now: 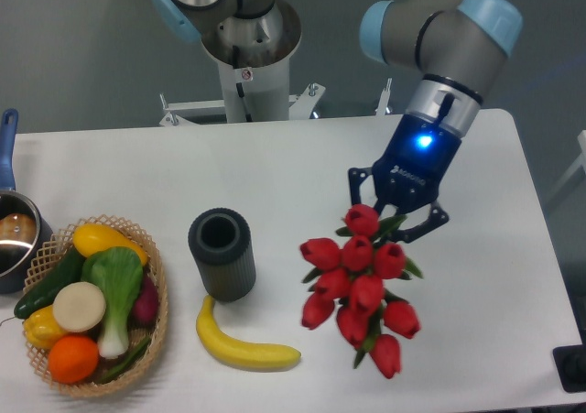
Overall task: Insert the flowers into the vase
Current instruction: 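Carry the held red tulip bunch up and over toward the grey vase, then lower the tulip stems into the opening of the grey vase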
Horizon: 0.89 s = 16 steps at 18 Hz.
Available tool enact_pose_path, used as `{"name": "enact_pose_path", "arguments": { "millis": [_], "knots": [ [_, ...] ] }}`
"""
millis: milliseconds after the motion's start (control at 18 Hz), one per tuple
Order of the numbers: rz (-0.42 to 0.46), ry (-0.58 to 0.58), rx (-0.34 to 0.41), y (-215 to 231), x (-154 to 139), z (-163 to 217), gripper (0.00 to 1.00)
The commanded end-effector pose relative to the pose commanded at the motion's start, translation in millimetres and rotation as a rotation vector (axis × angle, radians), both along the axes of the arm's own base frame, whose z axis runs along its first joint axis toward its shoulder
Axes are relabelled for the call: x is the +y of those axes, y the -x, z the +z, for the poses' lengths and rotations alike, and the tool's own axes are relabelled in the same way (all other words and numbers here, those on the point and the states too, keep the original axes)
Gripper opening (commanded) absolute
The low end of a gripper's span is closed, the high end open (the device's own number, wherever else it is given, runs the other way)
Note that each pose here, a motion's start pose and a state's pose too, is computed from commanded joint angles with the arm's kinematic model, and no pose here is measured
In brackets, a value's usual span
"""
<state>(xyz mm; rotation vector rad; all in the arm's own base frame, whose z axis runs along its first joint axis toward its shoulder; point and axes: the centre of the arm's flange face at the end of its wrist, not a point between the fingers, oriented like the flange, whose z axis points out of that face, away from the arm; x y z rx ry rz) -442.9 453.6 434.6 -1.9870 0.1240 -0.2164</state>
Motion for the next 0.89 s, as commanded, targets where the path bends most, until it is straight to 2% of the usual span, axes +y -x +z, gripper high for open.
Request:
{"name": "enact_pose_path", "arguments": {
  "millis": [278, 444, 611, 833, 889],
  "knots": [
    [-0.133, -0.169, -0.013, -46.0, 2.8, 15.0, 0.21],
    [-0.200, -0.291, -0.046, -70.6, -7.3, 3.1, 0.21],
    [-0.262, -0.398, -0.009, -86.4, -7.2, -12.4, 0.21],
    [-0.281, -0.436, -0.035, -100.8, -8.4, -24.2, 0.21],
    [-0.312, -0.455, -0.028, -119.6, -3.8, -34.2, 0.21]
  ]
}}
